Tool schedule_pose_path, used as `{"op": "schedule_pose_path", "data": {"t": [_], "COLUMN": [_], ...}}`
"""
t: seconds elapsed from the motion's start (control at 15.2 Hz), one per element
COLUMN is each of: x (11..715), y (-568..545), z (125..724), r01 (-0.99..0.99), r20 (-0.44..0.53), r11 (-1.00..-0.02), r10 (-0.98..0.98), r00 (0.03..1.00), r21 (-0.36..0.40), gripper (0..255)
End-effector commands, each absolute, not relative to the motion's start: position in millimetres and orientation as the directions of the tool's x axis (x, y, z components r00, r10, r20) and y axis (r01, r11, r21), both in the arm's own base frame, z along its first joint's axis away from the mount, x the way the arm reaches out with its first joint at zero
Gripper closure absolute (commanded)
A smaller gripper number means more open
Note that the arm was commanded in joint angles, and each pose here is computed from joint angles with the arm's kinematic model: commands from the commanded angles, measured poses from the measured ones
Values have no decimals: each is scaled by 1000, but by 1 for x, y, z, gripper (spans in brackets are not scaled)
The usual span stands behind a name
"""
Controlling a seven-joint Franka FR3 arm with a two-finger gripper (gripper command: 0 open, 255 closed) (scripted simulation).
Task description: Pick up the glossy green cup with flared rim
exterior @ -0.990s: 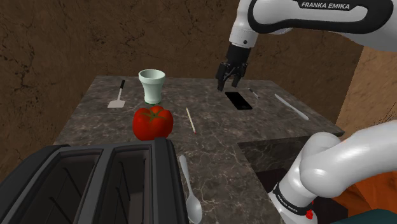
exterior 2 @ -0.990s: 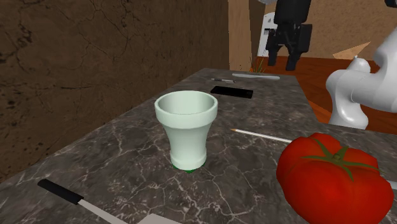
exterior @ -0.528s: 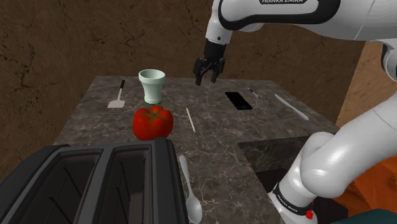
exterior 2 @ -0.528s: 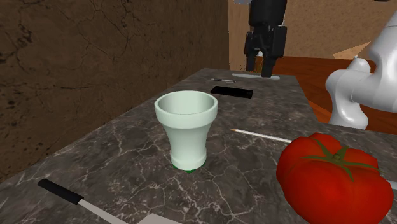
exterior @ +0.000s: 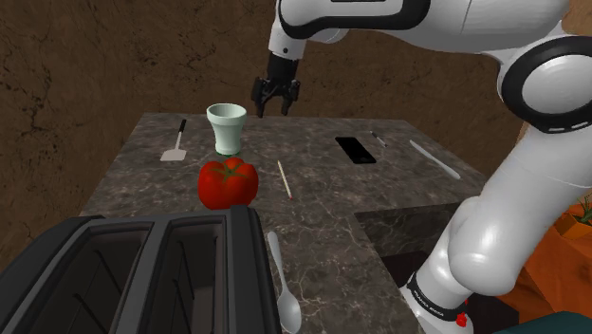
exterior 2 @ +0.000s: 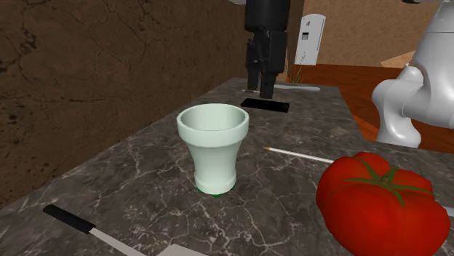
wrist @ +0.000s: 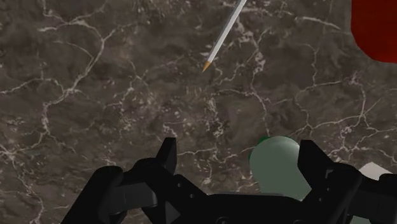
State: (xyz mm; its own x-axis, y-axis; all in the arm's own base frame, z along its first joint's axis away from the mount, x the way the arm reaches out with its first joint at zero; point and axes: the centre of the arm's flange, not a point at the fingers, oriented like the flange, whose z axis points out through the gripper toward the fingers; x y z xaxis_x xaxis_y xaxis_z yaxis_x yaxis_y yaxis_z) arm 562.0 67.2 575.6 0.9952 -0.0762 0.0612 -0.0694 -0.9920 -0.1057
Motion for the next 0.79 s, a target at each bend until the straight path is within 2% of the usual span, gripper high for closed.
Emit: {"op": "schedule_pose_path", "data": {"t": [0.0, 0.4, 0.73], "x": [587, 658, 658], "y": [73, 98, 98], "z": [578, 579, 558], "r01": [-65, -50, -50], "r20": [68, 87, 87], "r11": [-992, -991, -991], "r10": [-73, -62, -62], "r00": [995, 994, 994], "r21": [-111, -126, -126], "gripper": [0, 0, 0]}}
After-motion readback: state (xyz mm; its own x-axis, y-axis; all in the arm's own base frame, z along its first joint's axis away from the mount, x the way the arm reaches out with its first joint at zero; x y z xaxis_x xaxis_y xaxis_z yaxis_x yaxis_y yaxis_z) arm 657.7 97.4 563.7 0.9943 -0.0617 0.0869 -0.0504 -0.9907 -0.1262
